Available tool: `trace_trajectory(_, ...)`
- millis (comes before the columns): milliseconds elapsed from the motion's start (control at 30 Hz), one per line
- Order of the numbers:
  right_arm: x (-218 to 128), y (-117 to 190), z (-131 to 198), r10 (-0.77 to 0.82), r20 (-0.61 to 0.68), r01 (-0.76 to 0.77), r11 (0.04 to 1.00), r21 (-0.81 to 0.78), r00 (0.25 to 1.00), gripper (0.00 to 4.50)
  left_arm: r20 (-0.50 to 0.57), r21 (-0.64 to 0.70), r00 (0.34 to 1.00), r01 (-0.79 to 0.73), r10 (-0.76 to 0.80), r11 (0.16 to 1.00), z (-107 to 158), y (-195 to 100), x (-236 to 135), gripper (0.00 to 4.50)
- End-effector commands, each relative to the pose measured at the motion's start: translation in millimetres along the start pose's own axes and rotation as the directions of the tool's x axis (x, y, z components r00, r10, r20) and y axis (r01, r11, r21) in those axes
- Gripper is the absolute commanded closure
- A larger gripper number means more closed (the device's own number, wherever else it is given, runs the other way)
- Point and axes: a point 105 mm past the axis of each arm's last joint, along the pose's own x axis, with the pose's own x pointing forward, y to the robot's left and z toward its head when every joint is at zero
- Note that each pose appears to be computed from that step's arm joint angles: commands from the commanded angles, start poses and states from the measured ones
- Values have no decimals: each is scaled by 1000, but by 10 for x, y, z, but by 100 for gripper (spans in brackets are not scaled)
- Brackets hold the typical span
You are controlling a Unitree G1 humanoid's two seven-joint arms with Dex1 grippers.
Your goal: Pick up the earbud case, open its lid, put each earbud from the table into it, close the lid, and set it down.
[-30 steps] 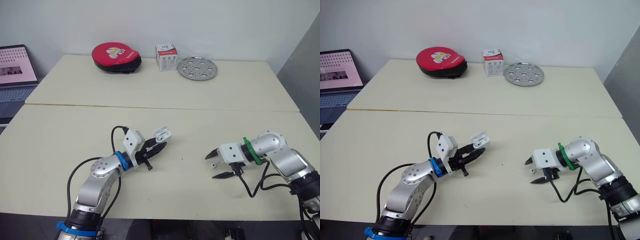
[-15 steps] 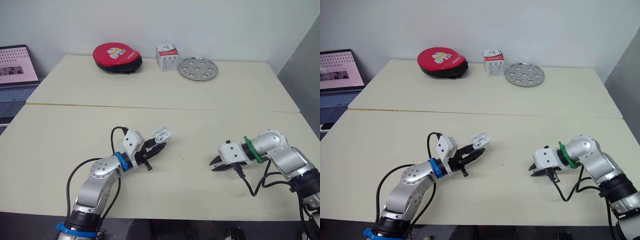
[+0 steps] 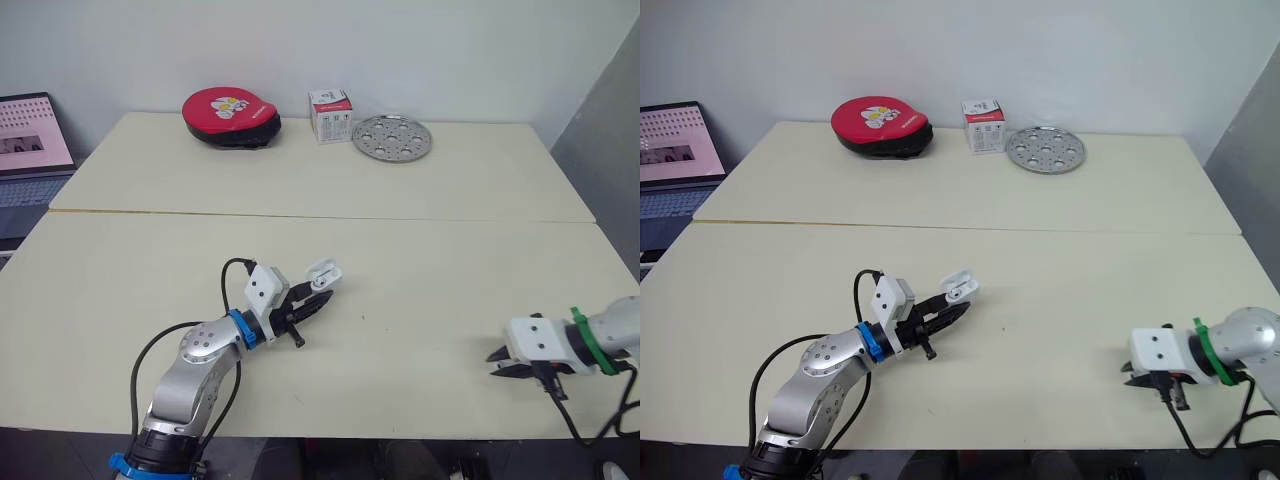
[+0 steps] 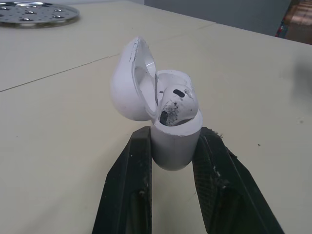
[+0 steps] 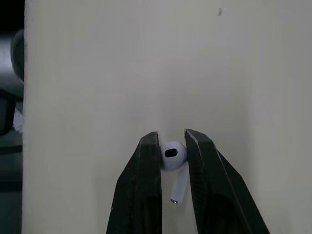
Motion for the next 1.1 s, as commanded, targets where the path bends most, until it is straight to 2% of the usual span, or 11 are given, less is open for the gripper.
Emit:
trace_trajectory(33, -85, -44, -34, -6, -35, 4, 998, -67, 999, 412, 34, 16, 999, 21, -22, 1000, 104, -67, -3, 371)
trace_trajectory(367, 54, -65, 12, 90, 10, -89, 993, -78, 996, 412, 23, 2, 1000, 9, -9, 1000, 81, -126, -62, 371)
trace_trajectory(600, 79, -149, 42, 38, 27, -34, 992, -124, 999, 176, 17, 1, 1000, 6, -6, 1000, 74, -131, -84, 371)
trace_trajectory(800, -218, -126, 228, -10, 20, 12, 994, -108, 1000, 173, 9, -1, 1000, 16, -16, 1000, 56, -121, -84, 371)
trace_trajectory(867, -277, -71, 262, -11, -28, 8, 996, -91, 1000, 173, 8, -3, 1000, 19, -19, 1000, 52, -119, -77, 371)
trace_trajectory(1000, -332, -115, 226, -114, -192, 100, 992, -80, 975, 173, 10, -9, 1000, 27, -27, 1000, 42, -133, -50, 371)
trace_trajectory(1100, -295, -105, 215, -115, -246, 98, 992, -80, 963, 173, 13, -13, 999, 32, -31, 999, 41, -147, -29, 371)
